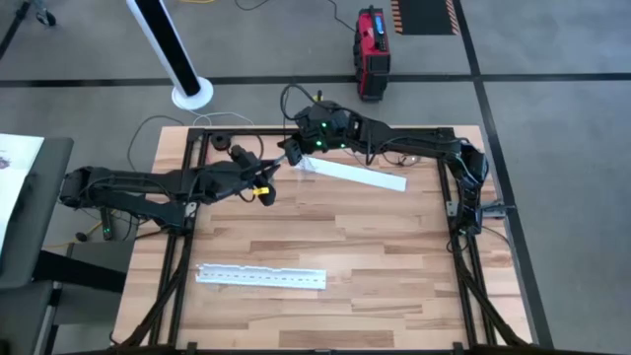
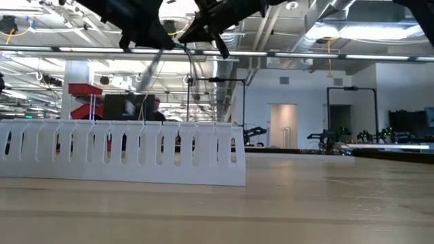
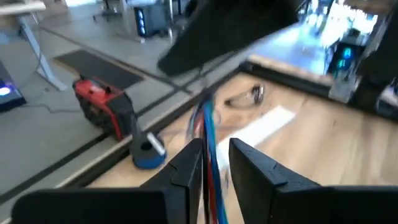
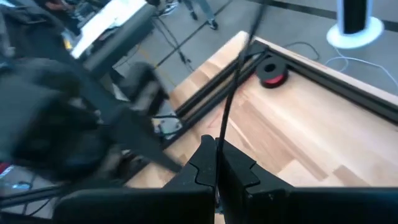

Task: Ziptie cables
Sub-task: Wrap the colored cables with the black zip tie

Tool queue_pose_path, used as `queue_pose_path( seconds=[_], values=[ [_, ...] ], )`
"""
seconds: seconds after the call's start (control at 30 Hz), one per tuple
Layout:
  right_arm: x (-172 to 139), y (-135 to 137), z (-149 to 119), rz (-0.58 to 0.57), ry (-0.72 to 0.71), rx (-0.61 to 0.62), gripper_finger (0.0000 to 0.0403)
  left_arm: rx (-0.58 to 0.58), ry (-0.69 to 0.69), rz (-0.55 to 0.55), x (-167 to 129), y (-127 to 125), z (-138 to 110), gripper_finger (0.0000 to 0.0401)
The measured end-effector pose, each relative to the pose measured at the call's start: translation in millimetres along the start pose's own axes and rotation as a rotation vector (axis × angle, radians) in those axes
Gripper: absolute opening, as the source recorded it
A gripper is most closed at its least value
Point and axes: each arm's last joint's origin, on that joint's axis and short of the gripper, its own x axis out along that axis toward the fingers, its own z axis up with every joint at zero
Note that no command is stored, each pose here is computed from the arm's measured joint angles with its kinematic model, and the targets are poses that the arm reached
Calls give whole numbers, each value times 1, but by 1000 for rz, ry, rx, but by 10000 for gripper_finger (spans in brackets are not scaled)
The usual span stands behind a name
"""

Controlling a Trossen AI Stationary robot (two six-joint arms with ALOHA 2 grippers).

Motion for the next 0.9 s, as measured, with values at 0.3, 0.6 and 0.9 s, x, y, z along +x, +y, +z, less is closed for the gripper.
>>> queue_pose_path(
  seconds=[0.3,0.6,0.9],
  values=[
    [0,4,-2,8,8,-6,0,5,67,-47,-3,0,-6,76],
    [-1,23,-46,-60,280,-112,0,-193,-1,-255,-50,13,16,75],
    [-13,68,-100,-81,488,-259,0,-293,-45,-273,-108,54,17,75]
  ],
)
